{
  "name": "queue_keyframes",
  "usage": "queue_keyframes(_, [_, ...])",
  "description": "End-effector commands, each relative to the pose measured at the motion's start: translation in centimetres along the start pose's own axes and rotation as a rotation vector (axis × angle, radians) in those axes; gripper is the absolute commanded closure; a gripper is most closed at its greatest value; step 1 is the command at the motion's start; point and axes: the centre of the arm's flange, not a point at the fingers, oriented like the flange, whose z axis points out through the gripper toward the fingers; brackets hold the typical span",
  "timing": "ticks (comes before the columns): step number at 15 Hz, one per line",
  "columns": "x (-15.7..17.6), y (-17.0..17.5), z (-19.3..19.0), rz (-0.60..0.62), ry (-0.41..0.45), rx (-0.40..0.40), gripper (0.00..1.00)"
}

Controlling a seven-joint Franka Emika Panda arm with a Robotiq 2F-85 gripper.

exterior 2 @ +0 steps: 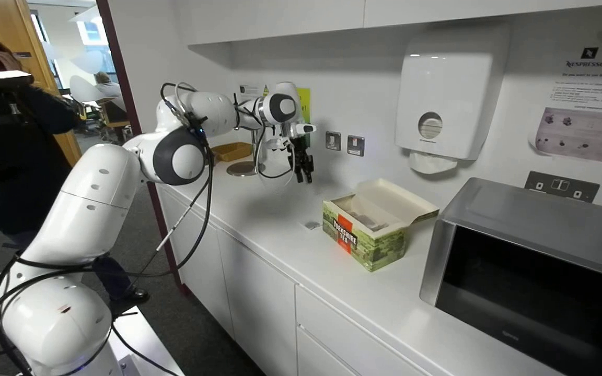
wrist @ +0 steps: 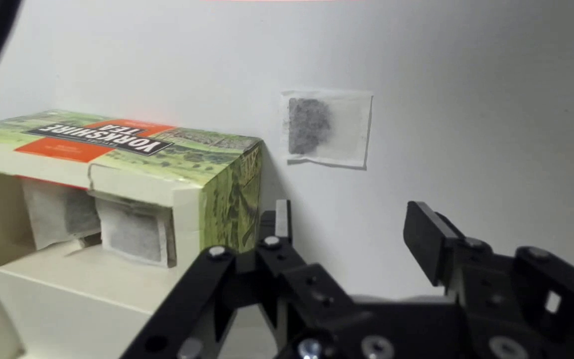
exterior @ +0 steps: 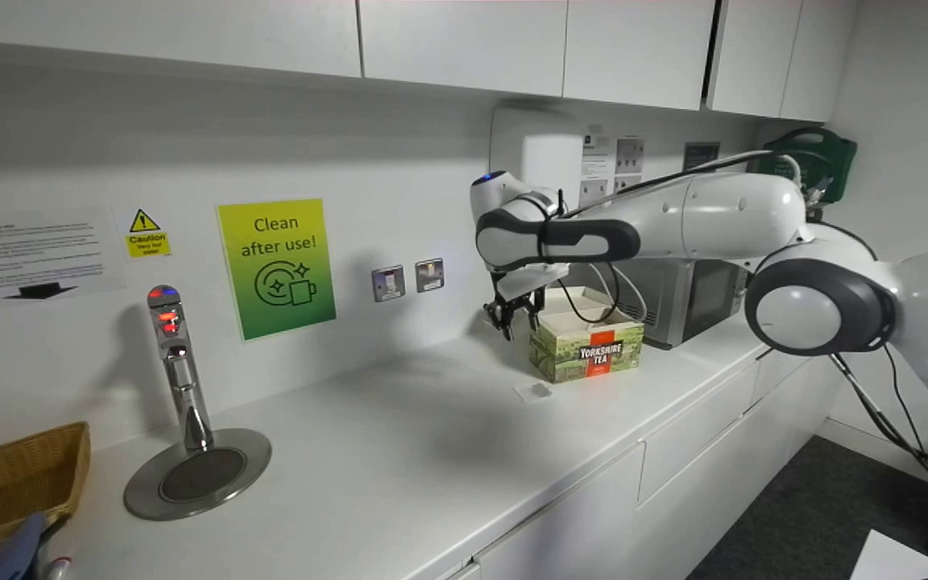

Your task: Remove a tea bag from the green box and put it on the counter

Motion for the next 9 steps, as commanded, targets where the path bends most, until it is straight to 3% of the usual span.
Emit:
queue_keyframes(1, [-0.3,1.0,-1.7,0.009,0.013,0.016,0.04])
queue_keyframes(2, [-0.6,1.7,-3.0,0.015,0.024,0.026,0.22])
queue_keyframes(5, [-0.5,1.2,-2.1,0.010,0.013,0.019,0.04])
queue_keyframes(9, [-0.4,0.3,-0.4,0.001,-0.004,0.008,0.04])
